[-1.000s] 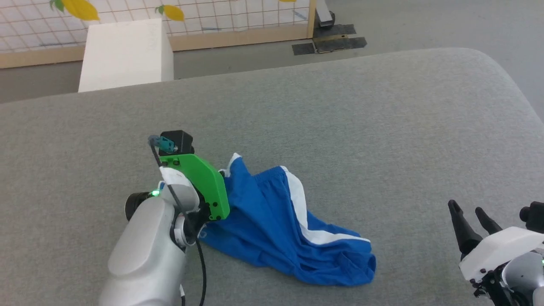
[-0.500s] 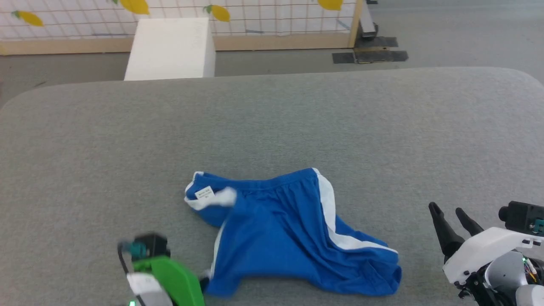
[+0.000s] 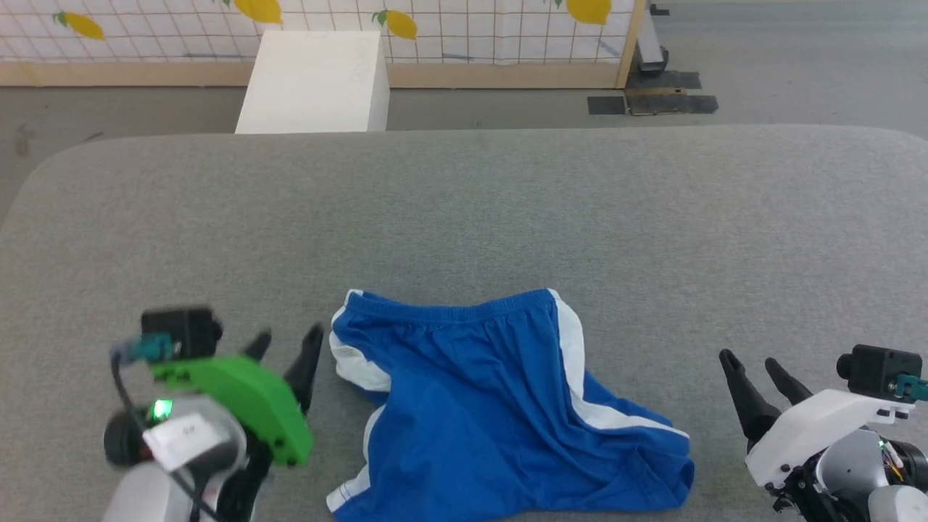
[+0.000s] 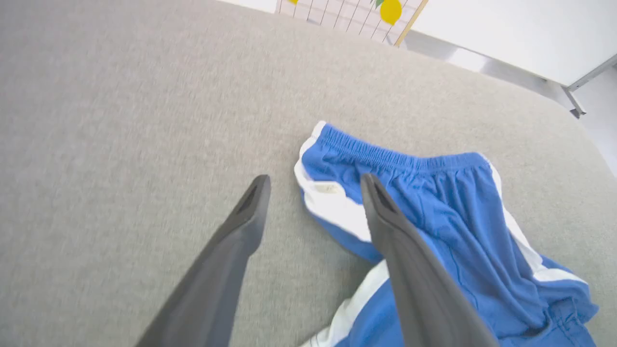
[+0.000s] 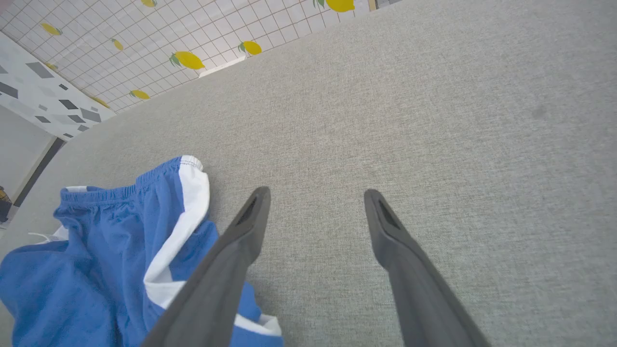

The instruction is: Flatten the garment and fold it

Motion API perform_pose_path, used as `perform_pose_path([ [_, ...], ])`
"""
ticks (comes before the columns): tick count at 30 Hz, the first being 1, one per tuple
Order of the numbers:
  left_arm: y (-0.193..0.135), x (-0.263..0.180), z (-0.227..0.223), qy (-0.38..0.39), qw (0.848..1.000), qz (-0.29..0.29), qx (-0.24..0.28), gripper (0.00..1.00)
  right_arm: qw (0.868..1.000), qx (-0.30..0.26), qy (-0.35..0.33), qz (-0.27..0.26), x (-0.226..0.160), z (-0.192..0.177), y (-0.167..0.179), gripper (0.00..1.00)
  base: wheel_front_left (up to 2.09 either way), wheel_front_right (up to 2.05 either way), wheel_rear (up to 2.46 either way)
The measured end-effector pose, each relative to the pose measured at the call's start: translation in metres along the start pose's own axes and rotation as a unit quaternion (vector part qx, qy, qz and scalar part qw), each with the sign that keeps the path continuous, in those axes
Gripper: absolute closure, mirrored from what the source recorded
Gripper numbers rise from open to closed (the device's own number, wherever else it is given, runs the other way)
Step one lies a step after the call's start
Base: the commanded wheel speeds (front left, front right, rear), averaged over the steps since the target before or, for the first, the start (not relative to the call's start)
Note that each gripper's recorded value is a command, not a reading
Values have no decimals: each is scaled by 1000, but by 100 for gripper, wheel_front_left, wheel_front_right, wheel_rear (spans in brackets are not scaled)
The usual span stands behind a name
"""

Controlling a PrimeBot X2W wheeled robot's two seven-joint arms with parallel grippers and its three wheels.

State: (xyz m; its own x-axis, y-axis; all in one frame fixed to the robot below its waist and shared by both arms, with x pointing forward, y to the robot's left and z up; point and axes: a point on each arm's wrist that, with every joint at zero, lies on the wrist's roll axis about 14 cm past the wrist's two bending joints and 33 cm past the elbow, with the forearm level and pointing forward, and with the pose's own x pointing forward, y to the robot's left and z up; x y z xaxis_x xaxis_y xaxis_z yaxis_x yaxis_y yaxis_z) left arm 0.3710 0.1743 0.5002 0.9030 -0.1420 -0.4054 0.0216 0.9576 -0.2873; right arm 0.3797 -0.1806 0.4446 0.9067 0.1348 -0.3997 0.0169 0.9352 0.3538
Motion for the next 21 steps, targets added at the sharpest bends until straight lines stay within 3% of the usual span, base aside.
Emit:
perform_pose_path([
  [5, -55, 27, 31, -32, 991, -101, 78, 0, 1000, 4, -2, -11, -6, -1, -8, 0, 0, 0, 0],
  [11, -102, 70, -11, 83, 970, -177, 143, 0, 999, 14, -4, -35, -14, -3, -24, 0, 0, 0, 0],
  [15, -108, 91, -44, 156, 955, -184, 172, 0, 998, 26, -11, -51, -18, -2, -36, 0, 0, 0, 0],
  [21, -87, 109, -101, 269, 925, -156, 217, 0, 995, 41, -10, -86, -27, -9, -58, 0, 0, 0, 0],
])
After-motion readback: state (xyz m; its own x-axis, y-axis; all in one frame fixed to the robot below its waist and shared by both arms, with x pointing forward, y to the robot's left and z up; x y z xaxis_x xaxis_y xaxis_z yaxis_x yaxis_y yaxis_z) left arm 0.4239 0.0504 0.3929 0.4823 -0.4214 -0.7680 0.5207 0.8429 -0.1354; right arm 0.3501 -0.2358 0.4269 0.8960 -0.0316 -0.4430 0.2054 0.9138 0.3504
